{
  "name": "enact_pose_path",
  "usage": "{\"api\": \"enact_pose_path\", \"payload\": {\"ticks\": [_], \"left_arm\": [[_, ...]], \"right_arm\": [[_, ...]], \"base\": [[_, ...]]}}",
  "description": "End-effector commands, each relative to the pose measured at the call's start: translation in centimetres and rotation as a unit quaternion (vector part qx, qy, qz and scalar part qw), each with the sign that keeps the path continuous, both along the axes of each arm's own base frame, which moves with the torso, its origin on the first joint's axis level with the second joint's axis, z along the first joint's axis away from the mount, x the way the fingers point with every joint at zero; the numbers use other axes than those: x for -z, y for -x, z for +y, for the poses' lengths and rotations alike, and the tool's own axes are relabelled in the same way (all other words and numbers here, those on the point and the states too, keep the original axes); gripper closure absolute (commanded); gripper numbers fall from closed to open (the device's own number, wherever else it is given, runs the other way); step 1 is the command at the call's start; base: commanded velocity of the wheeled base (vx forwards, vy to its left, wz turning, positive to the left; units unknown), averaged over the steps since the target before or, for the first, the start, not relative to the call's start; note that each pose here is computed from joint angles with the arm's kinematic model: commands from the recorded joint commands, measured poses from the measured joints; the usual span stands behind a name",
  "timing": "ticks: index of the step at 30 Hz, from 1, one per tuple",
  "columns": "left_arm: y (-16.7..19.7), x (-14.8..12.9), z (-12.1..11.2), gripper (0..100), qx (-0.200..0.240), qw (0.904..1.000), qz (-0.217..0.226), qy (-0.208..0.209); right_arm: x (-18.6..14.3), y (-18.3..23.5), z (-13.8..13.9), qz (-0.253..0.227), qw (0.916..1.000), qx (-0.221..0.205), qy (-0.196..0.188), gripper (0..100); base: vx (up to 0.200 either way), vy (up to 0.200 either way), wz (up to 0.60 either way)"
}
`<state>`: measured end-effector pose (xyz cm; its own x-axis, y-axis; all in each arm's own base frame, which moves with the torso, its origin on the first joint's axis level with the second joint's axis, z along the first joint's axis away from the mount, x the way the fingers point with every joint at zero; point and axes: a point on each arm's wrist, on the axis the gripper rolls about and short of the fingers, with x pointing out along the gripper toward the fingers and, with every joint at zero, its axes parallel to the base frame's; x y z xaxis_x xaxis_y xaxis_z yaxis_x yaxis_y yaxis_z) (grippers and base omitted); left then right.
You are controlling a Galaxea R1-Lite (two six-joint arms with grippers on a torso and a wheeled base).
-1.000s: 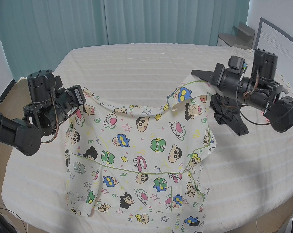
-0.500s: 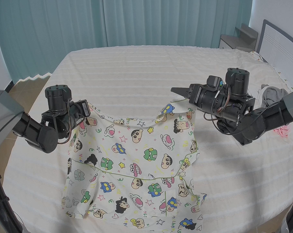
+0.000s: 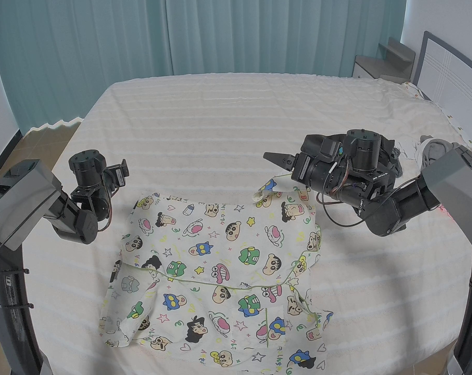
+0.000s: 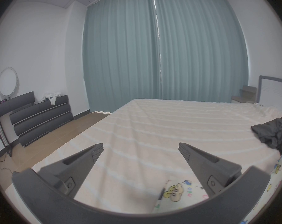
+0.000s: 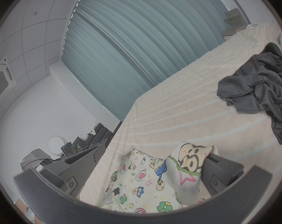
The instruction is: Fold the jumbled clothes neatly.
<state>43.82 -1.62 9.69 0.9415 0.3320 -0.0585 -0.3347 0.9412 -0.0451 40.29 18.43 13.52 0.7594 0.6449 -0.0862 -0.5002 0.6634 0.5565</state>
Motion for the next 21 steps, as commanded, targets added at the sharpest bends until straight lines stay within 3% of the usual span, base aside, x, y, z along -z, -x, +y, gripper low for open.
{"api": "enact_pose_path", "payload": {"ticks": [1,7,8,13,15,17,18,19,20,21], "left_arm": [[-0.7,2.0,0.9,0,-0.016,0.9997,0.017,-0.002],[0.9,0.3,0.9,0,-0.015,0.9998,0.014,-0.001],[2.0,-0.4,1.0,0,-0.013,0.9998,0.018,-0.002],[3.3,-1.0,1.1,0,-0.010,0.9996,0.025,-0.002],[4.0,-1.6,1.4,0,-0.007,0.9994,0.033,-0.002],[4.6,-2.5,1.5,0,0.000,0.9993,0.038,0.007],[4.7,-2.6,1.5,0,0.000,0.9993,0.037,0.009],[5.1,-3.3,1.4,0,0.007,0.9990,0.034,0.027],[5.1,-3.3,1.4,0,0.007,0.9990,0.034,0.027],[5.9,-4.3,1.4,0,0.019,0.9979,0.041,0.046]], "right_arm": [[1.8,-0.8,-1.2,0.022,0.9995,0.019,0.010,0],[1.7,-3.1,-2.0,0.035,0.9963,0.078,-0.014,0],[1.6,-4.6,-1.6,0.053,0.9891,0.122,-0.064,0],[1.5,-5.4,-1.4,0.115,0.9789,0.143,-0.089,0],[1.1,-5.9,-1.4,0.155,0.9677,0.155,-0.125,0],[-0.2,-6.6,-1.7,0.204,0.9456,0.167,-0.191,0],[-0.4,-6.7,-1.8,0.209,0.9429,0.168,-0.197,0],[-1.2,-7.4,-2.1,0.222,0.9318,0.176,-0.227,0],[-1.2,-7.4,-2.1,0.222,0.9318,0.176,-0.227,0],[-0.8,-8.6,-2.9,0.233,0.9213,0.194,-0.243,0]], "base": [[0.000,0.000,0.00],[0.000,0.000,0.00],[0.000,0.000,0.00],[0.000,0.000,0.00],[0.000,0.000,0.00],[0.000,0.000,0.00],[0.000,0.000,0.00],[0.000,0.000,0.00],[0.000,0.000,0.00],[0.000,0.000,0.00]]}}
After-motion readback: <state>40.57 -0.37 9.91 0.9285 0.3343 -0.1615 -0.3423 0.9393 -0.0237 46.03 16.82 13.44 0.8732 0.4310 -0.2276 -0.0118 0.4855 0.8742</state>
